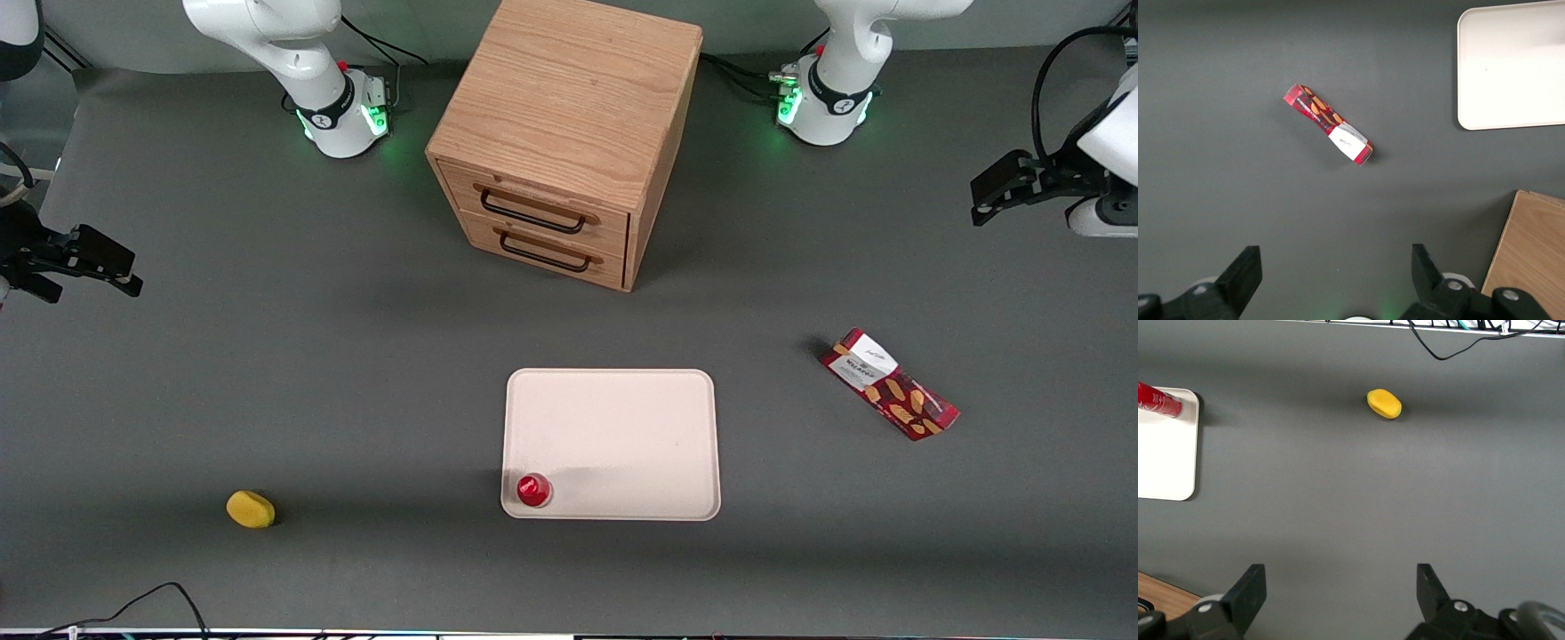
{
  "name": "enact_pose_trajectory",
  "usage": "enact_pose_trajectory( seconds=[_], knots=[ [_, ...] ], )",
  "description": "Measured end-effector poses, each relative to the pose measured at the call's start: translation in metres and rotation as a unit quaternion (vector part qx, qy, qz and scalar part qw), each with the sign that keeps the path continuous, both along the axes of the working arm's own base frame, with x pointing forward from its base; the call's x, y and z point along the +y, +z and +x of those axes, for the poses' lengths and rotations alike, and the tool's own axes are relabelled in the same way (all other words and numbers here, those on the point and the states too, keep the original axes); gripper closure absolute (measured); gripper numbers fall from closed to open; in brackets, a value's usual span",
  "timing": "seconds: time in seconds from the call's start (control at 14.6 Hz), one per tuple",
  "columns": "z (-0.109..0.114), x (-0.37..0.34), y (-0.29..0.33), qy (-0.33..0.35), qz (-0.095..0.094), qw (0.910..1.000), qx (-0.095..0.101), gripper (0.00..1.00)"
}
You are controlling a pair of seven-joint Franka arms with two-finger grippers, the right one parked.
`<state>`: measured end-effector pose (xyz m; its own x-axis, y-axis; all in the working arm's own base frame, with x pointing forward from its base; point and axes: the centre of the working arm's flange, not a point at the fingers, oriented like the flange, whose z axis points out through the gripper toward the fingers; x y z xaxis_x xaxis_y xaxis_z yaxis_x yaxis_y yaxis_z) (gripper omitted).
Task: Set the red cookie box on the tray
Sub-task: 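Move the open left gripper down over the red plaid cookie box, then close the left gripper on the cookie box's end and lift it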
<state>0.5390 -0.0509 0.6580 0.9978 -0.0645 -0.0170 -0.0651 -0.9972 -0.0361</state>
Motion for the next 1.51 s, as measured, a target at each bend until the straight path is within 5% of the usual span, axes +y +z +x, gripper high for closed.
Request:
enact_pose_trajectory(
  seconds=[1.03,1.51],
  knots=[
    [0.067,0.056,-0.183,0.106,-0.032,0.9938,0.003,0.0],
    [0.091,0.094,-0.27,0.17,-0.042,0.9845,-0.017,0.0]
  ],
)
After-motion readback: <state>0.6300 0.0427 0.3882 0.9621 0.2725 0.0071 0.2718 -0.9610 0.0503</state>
